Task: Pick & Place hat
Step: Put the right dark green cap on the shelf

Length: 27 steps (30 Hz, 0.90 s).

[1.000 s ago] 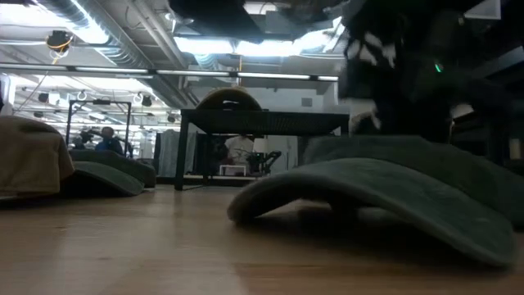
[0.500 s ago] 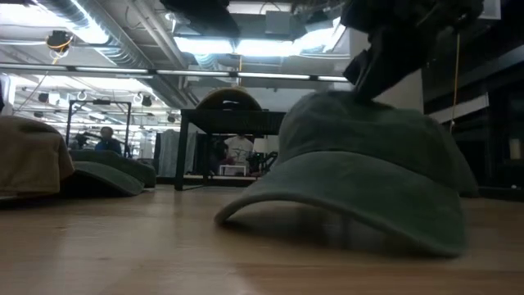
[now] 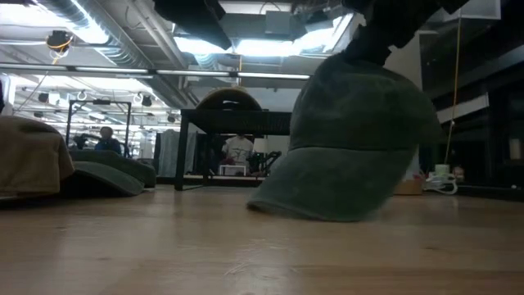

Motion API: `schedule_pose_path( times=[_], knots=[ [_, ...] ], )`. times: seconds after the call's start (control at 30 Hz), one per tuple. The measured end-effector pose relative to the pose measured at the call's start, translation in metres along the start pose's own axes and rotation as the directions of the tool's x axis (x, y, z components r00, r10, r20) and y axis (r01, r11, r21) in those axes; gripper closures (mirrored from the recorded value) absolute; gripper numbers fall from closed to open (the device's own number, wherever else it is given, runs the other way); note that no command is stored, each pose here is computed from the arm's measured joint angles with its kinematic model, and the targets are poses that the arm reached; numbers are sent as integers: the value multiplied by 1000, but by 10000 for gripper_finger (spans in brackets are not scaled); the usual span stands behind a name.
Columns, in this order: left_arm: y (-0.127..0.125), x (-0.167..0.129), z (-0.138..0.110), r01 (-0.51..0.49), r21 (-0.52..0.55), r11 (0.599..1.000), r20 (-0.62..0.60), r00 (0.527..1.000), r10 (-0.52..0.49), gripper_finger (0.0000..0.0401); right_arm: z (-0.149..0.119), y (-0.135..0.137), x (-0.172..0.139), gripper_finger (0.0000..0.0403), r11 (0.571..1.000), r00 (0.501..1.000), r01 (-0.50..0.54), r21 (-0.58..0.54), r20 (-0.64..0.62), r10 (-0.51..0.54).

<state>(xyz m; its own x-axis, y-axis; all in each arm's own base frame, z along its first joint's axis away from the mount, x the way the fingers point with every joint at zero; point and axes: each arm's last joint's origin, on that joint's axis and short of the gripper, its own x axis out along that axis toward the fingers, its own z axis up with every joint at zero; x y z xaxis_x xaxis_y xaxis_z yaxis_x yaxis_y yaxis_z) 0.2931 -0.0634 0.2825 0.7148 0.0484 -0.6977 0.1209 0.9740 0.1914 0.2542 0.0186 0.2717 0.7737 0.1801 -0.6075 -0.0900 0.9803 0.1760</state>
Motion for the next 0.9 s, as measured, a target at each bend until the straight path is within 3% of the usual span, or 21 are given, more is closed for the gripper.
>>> schedule_pose_path(
  times=[0.4, 0.63, 0.9],
  knots=[
    [0, 0, 0, 0, -22, 1000, 3, 1000, 1, 396, 33, -2, -22, 363, 987, 984, -161, -4, 77, 161],
    [0, 0, 0, -1, -21, 1000, 3, 1000, 1, 400, 61, -10, -43, 363, 992, 979, -119, -49, 162, 126],
    [0, 0, 0, -1, -20, 1000, 3, 1000, 1, 396, 89, -32, -77, 363, 993, 967, 7, -122, 254, 25]
  ],
)
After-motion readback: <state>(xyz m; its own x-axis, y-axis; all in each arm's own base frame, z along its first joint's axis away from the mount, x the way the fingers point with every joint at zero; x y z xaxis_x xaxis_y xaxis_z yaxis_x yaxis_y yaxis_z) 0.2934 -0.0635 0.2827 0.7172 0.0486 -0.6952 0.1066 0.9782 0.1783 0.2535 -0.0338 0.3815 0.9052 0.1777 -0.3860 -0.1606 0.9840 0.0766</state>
